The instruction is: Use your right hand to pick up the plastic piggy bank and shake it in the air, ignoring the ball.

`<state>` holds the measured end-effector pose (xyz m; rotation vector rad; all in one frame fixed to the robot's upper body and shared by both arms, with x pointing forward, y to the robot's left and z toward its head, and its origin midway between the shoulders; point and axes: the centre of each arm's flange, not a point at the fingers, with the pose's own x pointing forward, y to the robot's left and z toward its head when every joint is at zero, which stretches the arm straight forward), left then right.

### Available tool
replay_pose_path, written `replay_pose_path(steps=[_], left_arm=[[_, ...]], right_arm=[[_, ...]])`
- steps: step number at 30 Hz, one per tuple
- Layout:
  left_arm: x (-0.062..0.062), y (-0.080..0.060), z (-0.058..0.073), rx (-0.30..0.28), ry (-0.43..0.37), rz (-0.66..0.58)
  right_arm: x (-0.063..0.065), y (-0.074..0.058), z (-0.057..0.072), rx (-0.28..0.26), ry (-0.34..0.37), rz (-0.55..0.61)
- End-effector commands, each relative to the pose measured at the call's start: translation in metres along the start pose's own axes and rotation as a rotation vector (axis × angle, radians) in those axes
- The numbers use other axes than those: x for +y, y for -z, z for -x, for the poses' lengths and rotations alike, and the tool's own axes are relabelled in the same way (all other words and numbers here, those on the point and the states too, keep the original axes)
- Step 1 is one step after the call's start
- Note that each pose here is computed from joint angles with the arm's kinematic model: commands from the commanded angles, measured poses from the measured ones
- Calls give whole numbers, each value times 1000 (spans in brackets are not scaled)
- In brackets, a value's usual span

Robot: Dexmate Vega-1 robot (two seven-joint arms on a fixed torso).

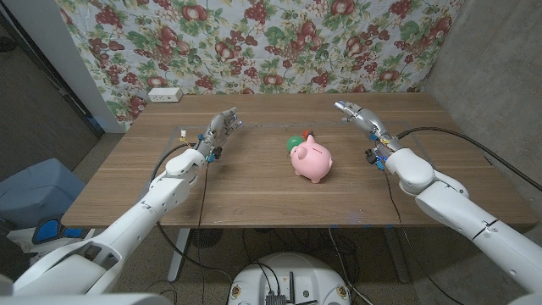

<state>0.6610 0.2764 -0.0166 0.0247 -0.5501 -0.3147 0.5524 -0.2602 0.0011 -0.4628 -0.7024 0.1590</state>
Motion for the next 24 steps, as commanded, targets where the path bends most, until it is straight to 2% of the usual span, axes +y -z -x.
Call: replay_pose_path(steps=[1, 14, 24], left_arm=[[2, -5, 5, -3, 16, -5], [11, -11, 15, -39, 24, -19], [16, -10, 15, -41, 22, -26]], right_arm=[[-7, 5, 5, -25, 65, -122], [-21, 14, 17, -51, 180, -256], [-27, 34, 25, -25, 292, -357]])
